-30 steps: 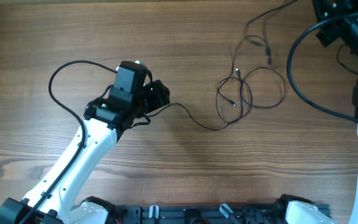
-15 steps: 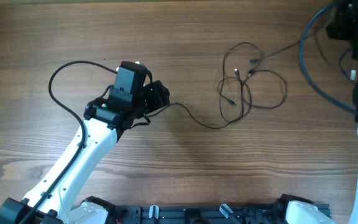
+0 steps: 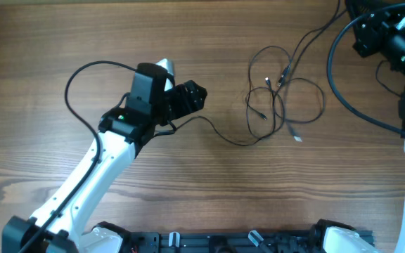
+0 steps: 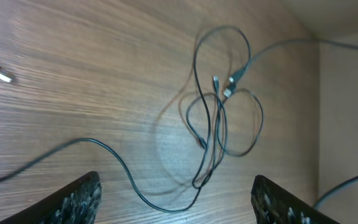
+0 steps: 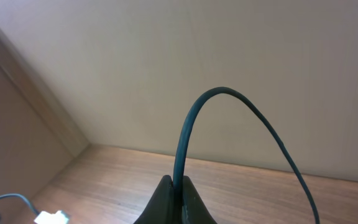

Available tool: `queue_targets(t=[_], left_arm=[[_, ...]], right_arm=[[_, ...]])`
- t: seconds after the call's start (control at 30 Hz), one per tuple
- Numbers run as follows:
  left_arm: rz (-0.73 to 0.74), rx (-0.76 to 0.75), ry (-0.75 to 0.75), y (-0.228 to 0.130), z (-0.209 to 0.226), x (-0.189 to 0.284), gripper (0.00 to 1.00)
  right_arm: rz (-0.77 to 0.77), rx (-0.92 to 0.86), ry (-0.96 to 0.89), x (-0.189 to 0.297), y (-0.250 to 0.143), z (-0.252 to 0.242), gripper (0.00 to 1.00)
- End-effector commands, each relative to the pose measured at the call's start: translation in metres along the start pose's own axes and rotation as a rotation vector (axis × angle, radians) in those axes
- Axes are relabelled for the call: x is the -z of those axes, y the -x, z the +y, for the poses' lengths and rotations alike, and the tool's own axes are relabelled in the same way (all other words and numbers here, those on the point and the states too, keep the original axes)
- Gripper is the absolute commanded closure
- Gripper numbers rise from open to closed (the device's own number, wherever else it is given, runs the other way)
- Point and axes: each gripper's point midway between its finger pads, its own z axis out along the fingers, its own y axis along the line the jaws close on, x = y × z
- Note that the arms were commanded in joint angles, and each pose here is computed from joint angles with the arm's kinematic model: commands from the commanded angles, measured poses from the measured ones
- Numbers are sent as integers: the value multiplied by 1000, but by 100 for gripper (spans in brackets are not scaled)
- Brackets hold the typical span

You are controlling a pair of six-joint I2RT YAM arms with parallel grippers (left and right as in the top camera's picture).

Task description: Untangle cables

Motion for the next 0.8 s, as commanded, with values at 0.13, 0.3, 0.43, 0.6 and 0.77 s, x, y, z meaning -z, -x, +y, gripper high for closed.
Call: queue_targets(t=[0.13,0.3,0.43,0.6,0.77], left_arm=[[39,-139,-173,-27,-52,-63,17],[41,-189,-181,-50,-59,-103,18],[58,-209,-117,-71,-46,-130,18],[107,-242,-125,-102,-44,-155,25],[106,-250,-77,-110,-35,-161,48]], right_arm=[[5,-9,41,-1,2,8,95],[16,-20,38,-1,-1,7,96],[20,-24,32,-1,-2,6,96],[25,-30,29,-1,-4,5,96],[27,-33,23,-1,-5,4,96]])
